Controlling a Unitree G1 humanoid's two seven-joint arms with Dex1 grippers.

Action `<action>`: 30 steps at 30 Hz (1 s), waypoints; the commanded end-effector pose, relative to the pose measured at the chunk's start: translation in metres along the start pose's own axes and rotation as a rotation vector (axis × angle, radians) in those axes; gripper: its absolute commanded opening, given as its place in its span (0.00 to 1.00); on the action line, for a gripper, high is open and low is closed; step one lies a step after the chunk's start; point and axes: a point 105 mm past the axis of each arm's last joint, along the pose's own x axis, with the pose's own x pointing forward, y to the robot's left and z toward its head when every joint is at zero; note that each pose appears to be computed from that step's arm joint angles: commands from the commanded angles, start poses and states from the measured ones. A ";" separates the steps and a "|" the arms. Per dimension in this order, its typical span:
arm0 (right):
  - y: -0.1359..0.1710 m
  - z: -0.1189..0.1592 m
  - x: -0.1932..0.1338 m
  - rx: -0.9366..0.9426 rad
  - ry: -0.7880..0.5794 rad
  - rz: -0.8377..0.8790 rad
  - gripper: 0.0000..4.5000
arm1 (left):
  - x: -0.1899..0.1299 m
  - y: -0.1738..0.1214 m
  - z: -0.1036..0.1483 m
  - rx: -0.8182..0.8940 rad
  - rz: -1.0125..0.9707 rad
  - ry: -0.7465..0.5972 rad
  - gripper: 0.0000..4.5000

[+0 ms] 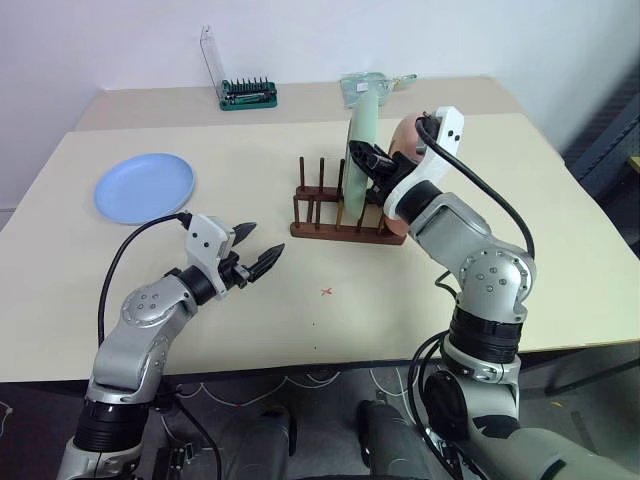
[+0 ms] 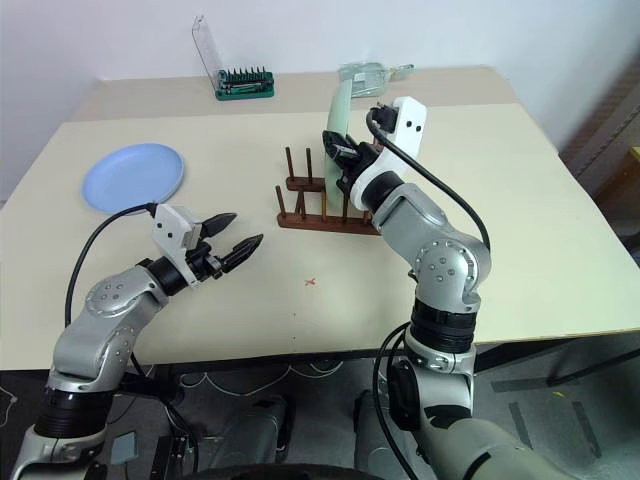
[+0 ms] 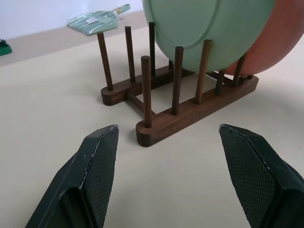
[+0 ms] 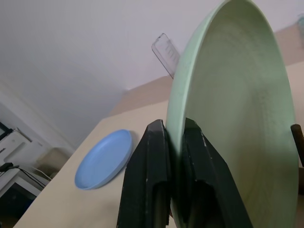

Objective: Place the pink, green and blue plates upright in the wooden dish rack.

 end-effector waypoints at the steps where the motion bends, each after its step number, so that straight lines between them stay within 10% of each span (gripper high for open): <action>1: 0.016 0.013 0.000 -0.026 -0.044 0.061 0.45 | 0.000 -0.002 0.010 0.037 -0.008 -0.039 0.78; 4: 0.016 0.016 0.000 -0.055 -0.055 0.060 0.78 | 0.000 -0.002 0.010 0.038 -0.008 -0.040 0.78; 17: 0.050 0.043 -0.007 -0.607 -0.152 0.199 0.78 | 0.000 0.003 0.010 0.034 0.015 -0.038 0.78; 22: 0.060 0.048 -0.006 -0.956 -0.195 0.275 0.80 | -0.006 0.061 0.009 -0.054 0.304 -0.030 0.98; 30: 0.075 0.035 0.005 -1.055 -0.211 0.386 0.80 | -0.052 0.179 0.003 -0.370 1.015 -0.001 0.99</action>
